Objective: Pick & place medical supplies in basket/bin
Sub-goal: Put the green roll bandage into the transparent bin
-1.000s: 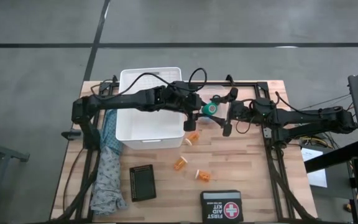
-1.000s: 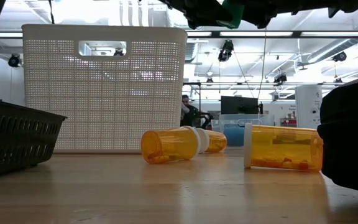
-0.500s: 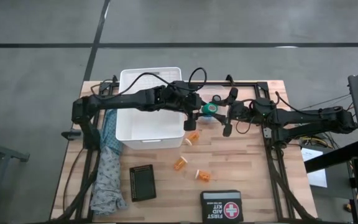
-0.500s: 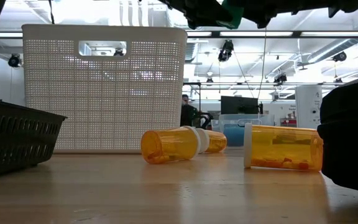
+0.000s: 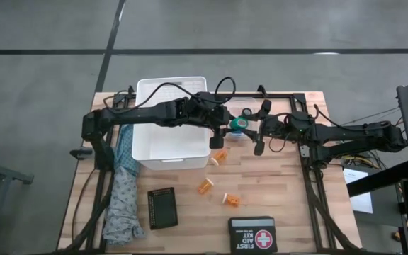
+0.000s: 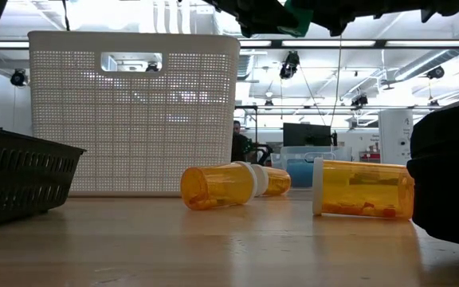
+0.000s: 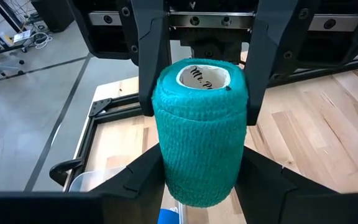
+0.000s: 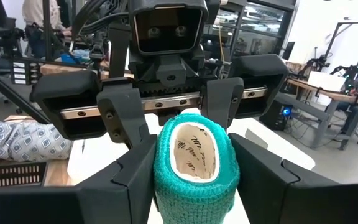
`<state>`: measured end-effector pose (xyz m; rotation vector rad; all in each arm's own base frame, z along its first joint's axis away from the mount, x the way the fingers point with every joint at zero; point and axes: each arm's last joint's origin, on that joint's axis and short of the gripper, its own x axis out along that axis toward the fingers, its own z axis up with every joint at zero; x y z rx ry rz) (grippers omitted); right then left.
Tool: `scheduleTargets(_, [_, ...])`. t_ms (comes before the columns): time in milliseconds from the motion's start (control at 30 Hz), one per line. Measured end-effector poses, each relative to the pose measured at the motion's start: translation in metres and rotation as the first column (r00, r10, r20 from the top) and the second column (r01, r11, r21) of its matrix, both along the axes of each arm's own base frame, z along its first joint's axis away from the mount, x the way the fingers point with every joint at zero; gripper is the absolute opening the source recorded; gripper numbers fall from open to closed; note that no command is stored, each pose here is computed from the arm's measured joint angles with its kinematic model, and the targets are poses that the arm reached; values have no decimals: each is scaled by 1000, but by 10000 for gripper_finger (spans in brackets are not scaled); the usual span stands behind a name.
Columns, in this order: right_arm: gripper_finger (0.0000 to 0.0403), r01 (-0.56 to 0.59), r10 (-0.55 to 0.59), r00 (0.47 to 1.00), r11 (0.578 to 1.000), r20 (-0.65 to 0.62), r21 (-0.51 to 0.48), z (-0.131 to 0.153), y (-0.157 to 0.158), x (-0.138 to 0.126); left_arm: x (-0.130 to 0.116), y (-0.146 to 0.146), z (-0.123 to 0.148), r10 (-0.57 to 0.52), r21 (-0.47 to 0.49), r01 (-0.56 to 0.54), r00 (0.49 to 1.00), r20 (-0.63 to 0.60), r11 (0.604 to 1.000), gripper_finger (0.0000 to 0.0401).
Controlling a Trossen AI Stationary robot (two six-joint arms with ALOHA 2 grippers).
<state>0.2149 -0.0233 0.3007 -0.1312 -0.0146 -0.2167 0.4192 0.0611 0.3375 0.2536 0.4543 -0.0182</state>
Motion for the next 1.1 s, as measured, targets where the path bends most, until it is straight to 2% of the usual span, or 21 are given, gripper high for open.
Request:
scheduleTargets(233, [184, 1, -1, 1000, 1000, 1, -2, 0, 0, 0, 0, 0, 1, -1, 3, 1, 1000, 10, 1000, 183])
scheduleTargets(733, [183, 2, -2, 1000, 1000, -5, 0, -1, 0, 0, 2, 0, 3, -2, 5, 2, 999, 35, 1000, 275])
scheduleTargets(1100, [183, 1, -1, 1000, 1000, -4, -2, 0, 0, 0, 1, 0, 3, -1, 4, 1, 1000, 30, 1000, 280])
